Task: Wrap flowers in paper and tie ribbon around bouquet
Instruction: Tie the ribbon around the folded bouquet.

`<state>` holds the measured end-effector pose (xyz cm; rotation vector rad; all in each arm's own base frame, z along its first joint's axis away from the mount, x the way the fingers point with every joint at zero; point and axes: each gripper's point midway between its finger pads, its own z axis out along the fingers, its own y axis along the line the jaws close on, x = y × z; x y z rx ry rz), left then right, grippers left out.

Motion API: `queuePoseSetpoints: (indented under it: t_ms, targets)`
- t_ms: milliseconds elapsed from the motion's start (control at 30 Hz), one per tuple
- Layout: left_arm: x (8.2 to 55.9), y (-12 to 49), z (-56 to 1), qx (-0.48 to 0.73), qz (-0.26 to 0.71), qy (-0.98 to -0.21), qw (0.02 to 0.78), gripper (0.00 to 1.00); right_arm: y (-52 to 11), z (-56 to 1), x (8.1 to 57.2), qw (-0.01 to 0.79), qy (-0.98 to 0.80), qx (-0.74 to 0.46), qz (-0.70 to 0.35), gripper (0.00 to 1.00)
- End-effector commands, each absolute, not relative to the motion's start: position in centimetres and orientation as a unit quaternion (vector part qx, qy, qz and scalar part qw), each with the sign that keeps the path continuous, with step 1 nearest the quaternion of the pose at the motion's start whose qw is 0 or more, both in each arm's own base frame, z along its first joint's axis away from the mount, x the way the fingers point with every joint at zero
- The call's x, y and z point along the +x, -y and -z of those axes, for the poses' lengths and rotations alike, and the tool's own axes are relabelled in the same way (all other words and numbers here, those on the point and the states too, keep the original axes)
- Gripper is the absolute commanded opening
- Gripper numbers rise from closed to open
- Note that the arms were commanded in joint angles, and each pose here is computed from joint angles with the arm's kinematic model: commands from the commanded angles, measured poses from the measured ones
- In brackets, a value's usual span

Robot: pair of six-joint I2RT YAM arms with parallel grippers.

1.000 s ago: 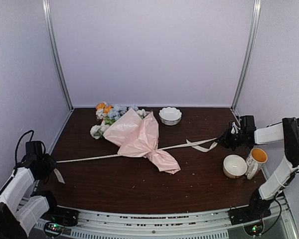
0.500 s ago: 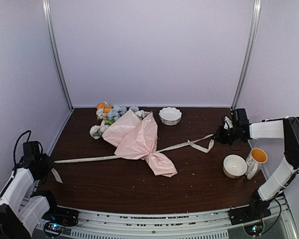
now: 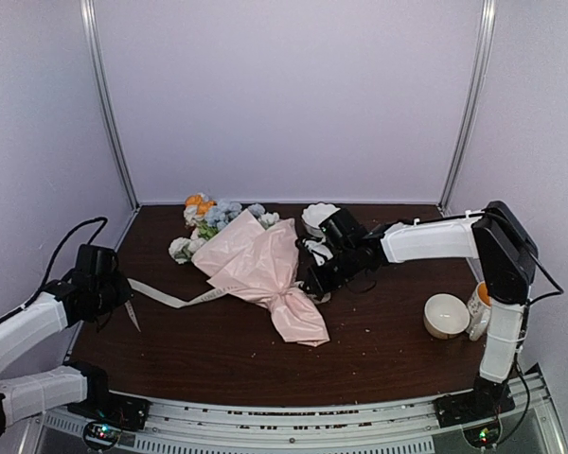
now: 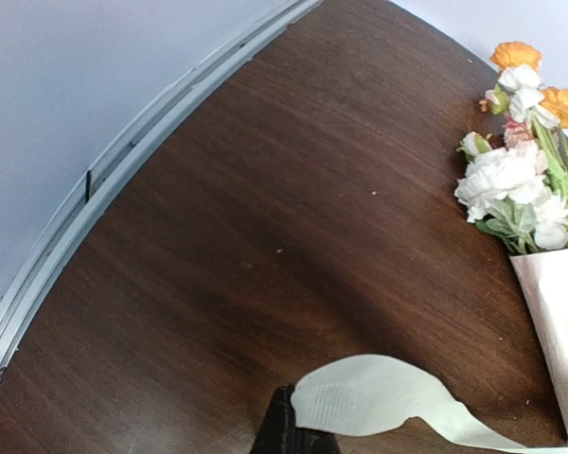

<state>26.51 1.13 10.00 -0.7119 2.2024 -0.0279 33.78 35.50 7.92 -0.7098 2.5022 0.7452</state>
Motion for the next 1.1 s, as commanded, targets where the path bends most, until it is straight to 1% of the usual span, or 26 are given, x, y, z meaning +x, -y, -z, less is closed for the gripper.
queuePoseSetpoints:
  t_ms: [0,133,233,300,400,500,633,767,833,933,1067]
  targets:
    - [28.8,-0.5,-13.6,-0.275,0.006,-0.849,0.451,0.0,-37.7,-6.3,29.2,0.143,-0.892,-0.323,-0.281,0.0]
    - [29.3,-0.7,-15.2,-0.268,0.001,-0.843,0.466,0.0,-39.9,-5.1,25.0,0.09,-0.874,-0.368,-0.306,0.0]
    - [29.3,-1.2,-16.4,-0.268,-0.011,-0.834,0.482,0.0,-42.9,-6.9,20.1,0.055,-0.829,-0.41,-0.378,0.0]
    - [29.4,-1.4,-17.1,-0.262,-0.019,-0.833,0.487,0.0,-44.2,-9.1,16.9,0.055,-0.797,-0.456,-0.391,0.0]
    - [30.1,-1.0,-16.7,-0.251,-0.022,-0.841,0.479,0.0,-44.7,-13.5,15.1,0.086,-0.765,-0.492,-0.407,0.0]
    - [31.8,-0.4,-16.1,-0.24,-0.022,-0.848,0.472,0.0,-43.9,-19.0,15.2,0.158,-0.738,-0.505,-0.418,0.0]
    - [35.3,-0.8,-15.7,-0.23,-0.042,-0.862,0.451,0.0,-41.4,-25.1,15.3,0.248,-0.716,-0.506,-0.412,0.0]
    - [39.1,-2.3,-15.3,-0.238,-0.055,-0.868,0.433,0.0,-38.3,-26.2,14.9,0.266,-0.733,-0.496,-0.384,0.0]
    - [40.3,-3.5,-14.7,-0.254,-0.051,-0.87,0.419,0.0,-36.4,-25.8,15.2,0.273,-0.758,-0.471,-0.359,0.0]
    - [40.6,-6.3,-13.7,-0.292,-0.052,-0.865,0.404,0.0,-32.3,-25.0,17.5,0.283,-0.806,-0.383,-0.352,0.0]
    - [39.5,-8.9,-12.7,-0.319,-0.058,-0.861,0.391,0.0,-26.1,-22.7,21.2,0.297,-0.842,-0.228,-0.388,0.0]
